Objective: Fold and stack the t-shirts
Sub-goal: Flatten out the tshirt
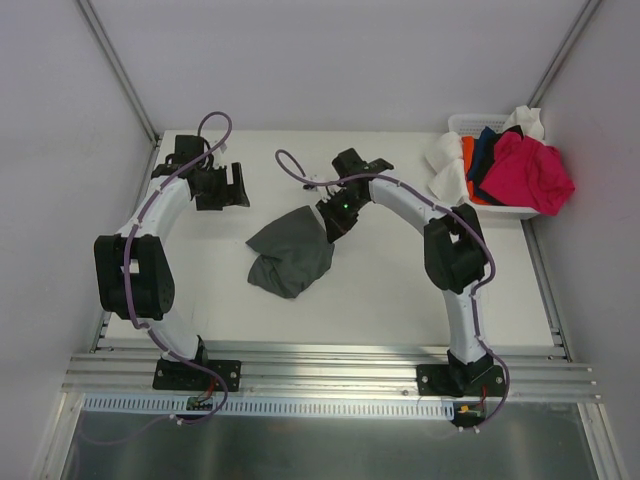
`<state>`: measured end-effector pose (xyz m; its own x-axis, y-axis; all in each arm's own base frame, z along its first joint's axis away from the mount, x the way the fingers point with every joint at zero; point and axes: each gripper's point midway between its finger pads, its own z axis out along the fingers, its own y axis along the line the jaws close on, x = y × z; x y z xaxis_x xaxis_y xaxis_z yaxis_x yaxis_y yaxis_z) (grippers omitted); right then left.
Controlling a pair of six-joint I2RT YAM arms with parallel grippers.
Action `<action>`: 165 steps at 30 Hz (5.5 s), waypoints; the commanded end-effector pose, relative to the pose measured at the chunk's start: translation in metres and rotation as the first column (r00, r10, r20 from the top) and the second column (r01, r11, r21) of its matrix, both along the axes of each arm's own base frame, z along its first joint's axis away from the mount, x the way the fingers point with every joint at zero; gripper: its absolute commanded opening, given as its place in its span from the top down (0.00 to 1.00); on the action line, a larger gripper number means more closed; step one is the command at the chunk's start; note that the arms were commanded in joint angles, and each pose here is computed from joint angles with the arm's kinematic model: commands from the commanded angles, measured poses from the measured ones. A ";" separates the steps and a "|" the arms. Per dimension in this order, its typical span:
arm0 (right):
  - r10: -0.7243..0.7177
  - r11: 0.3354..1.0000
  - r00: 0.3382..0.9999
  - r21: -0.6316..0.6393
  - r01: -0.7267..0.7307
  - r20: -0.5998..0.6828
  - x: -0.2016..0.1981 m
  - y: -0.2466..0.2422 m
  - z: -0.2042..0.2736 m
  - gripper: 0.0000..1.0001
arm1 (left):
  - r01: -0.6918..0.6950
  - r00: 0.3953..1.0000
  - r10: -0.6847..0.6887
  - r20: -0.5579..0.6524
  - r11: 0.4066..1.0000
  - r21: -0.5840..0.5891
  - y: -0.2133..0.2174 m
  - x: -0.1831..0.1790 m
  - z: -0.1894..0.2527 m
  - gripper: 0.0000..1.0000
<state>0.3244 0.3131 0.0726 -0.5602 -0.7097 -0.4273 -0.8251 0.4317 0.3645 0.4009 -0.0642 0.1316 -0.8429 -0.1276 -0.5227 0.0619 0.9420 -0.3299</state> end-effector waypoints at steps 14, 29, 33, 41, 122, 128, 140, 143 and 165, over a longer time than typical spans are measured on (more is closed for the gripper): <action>0.035 0.993 0.999 0.112 -0.032 -0.026 -0.009 0.031 0.022 0.37 | -0.029 0.997 0.027 0.078 0.999 0.026 0.008 0.010 0.023 0.13; 0.024 0.998 0.958 0.053 -0.041 0.286 0.029 0.010 0.090 1.00 | -0.096 0.992 0.092 0.082 0.994 0.052 0.026 0.000 0.023 0.20; -0.073 0.990 0.851 0.138 0.001 0.520 0.062 -0.010 0.192 0.99 | -0.140 0.986 0.135 0.094 0.989 0.048 0.032 0.003 0.026 0.19; -0.320 0.947 0.648 0.218 0.236 0.691 0.123 -0.058 0.258 0.99 | -0.132 0.979 0.134 0.152 0.991 -0.026 0.038 0.023 0.054 0.01; 0.105 0.985 0.994 0.141 -0.101 -0.024 -0.001 0.075 0.015 0.52 | -0.219 0.972 0.217 0.091 0.976 0.013 0.076 0.048 0.030 0.01; 0.101 0.989 0.995 0.113 -0.099 -0.013 -0.001 0.069 0.009 0.93 | -0.221 0.972 0.219 0.084 0.975 0.009 0.076 0.048 0.027 0.01; -0.036 0.994 0.896 0.105 -0.012 0.442 0.082 0.026 0.129 0.99 | -0.226 0.971 0.226 0.083 0.974 0.000 0.076 0.055 0.027 0.01; -0.081 0.995 0.832 0.091 0.037 0.549 0.108 0.004 0.160 0.99 | -0.223 0.971 0.223 0.087 0.975 -0.004 0.075 0.058 0.028 0.01; -0.431 0.814 0.429 0.547 -0.195 0.794 0.048 0.038 0.455 1.00 | -0.225 0.968 0.224 0.109 0.974 -0.009 0.075 0.067 0.034 0.01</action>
<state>0.3869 0.3755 0.4516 0.1721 -0.3276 -0.9290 -0.8042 0.4980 -0.3245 0.4612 0.0082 0.1507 -0.7561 -0.2970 -0.5832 -0.1212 0.9392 -0.3212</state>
